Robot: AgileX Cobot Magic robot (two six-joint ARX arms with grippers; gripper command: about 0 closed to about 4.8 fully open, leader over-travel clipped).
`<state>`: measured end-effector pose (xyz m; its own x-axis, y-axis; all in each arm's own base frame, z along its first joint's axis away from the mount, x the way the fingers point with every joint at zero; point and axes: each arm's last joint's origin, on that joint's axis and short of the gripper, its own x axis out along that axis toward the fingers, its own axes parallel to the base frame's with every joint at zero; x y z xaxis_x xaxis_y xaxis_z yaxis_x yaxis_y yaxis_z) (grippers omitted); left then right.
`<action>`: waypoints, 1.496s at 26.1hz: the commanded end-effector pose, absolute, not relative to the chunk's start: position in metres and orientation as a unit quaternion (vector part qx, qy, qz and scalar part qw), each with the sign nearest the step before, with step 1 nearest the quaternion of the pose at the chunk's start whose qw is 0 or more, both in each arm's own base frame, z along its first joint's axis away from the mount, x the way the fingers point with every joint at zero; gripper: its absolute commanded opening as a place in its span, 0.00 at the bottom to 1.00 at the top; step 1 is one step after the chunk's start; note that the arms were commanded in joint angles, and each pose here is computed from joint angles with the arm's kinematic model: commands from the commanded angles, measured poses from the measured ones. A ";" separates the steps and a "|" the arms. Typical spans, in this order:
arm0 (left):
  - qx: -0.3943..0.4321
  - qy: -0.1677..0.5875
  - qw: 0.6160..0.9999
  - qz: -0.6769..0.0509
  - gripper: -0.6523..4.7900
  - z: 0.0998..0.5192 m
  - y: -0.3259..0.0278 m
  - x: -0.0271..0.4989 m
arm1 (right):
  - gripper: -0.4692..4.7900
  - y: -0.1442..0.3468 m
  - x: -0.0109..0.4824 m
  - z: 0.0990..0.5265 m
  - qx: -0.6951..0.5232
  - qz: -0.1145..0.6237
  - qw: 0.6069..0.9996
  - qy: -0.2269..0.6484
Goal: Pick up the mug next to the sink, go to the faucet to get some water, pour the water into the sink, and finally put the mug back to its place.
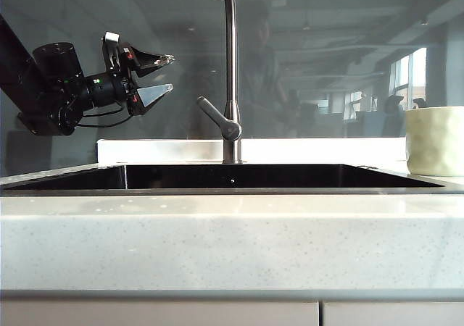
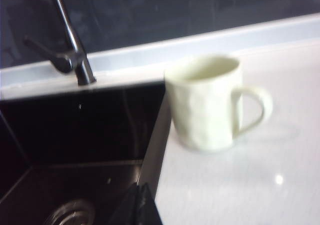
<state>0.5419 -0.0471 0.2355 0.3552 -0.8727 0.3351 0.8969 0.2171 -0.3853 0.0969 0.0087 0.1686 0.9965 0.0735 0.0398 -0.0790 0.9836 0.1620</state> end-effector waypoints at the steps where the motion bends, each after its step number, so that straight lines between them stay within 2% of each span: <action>1: -0.256 -0.032 0.779 -0.571 1.00 0.242 -0.046 0.540 | 0.09 0.006 0.097 0.174 0.059 0.025 0.997 -0.052; 8: -0.256 -0.032 0.779 -0.571 1.00 0.242 -0.046 0.540 | 0.09 0.002 0.096 0.178 0.011 0.005 0.997 -0.073; 21: -0.256 -0.032 0.780 -0.571 1.00 0.242 -0.046 0.540 | 0.09 0.002 0.096 0.178 0.011 -0.004 0.997 -0.074; 39: -0.256 -0.032 0.780 -0.571 1.00 0.242 -0.046 0.540 | 0.09 0.002 0.097 0.172 0.011 -0.009 0.999 -0.041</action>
<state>0.5419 -0.0469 0.2356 0.3554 -0.8725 0.3352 0.8970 0.2174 -0.3849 0.0972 0.0016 0.1715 0.9973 -0.0184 0.0706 0.0167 0.9996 0.0238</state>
